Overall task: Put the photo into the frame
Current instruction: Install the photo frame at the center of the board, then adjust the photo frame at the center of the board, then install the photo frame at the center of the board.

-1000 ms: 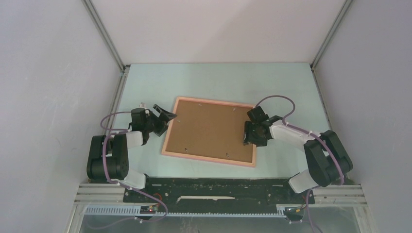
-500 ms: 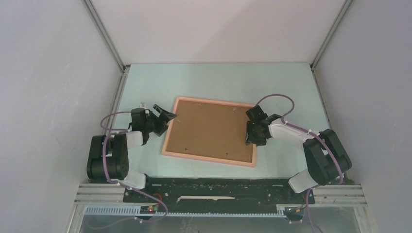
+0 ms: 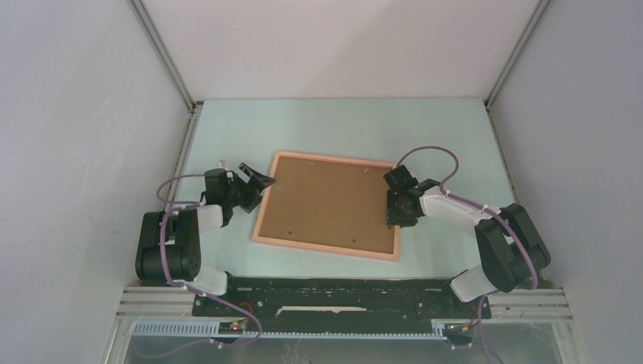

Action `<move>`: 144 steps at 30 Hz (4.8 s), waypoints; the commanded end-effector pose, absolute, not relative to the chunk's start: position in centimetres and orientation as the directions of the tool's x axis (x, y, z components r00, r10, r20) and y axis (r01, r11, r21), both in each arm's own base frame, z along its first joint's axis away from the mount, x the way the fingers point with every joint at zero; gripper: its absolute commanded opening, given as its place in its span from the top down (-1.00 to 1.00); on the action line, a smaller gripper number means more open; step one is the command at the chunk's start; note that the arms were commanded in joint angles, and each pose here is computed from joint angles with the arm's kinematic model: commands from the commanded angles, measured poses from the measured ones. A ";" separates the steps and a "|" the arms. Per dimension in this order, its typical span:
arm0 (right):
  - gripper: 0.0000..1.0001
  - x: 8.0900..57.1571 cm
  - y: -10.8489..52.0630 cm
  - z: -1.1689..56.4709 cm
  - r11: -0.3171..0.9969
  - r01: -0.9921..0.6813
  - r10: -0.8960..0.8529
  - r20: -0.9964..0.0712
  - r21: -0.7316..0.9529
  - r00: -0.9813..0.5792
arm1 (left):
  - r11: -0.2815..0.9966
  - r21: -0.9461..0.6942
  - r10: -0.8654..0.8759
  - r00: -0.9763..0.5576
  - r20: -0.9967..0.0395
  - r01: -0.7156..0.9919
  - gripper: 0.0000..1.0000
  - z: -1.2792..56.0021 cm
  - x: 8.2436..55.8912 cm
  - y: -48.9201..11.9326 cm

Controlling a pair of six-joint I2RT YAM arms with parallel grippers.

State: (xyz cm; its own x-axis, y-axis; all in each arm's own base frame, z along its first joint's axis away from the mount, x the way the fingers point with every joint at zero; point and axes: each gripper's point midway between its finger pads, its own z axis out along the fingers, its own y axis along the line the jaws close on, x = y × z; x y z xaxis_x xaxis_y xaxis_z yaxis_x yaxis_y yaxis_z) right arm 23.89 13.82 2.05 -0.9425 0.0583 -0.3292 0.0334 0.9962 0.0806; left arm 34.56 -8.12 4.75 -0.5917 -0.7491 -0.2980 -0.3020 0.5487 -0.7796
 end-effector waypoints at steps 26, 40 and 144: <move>0.42 24.8 15.0 5.3 0.973 -0.109 -0.024 -0.379 0.205 -0.925 | 0.536 -0.800 -0.724 -0.634 -0.271 -0.270 -1.00 4.9 34.1 -9.2; -0.16 26.8 15.5 5.3 0.954 -0.114 0.011 -0.412 0.278 -0.911 | 0.528 -0.803 -0.727 -0.637 -0.259 -0.277 -1.00 4.8 34.0 -9.3; -0.08 27.8 19.3 1.7 0.884 0.379 0.463 -0.400 0.275 -0.791 | 0.647 -0.243 -0.758 -0.574 -0.310 -0.723 -0.68 3.2 30.9 -13.7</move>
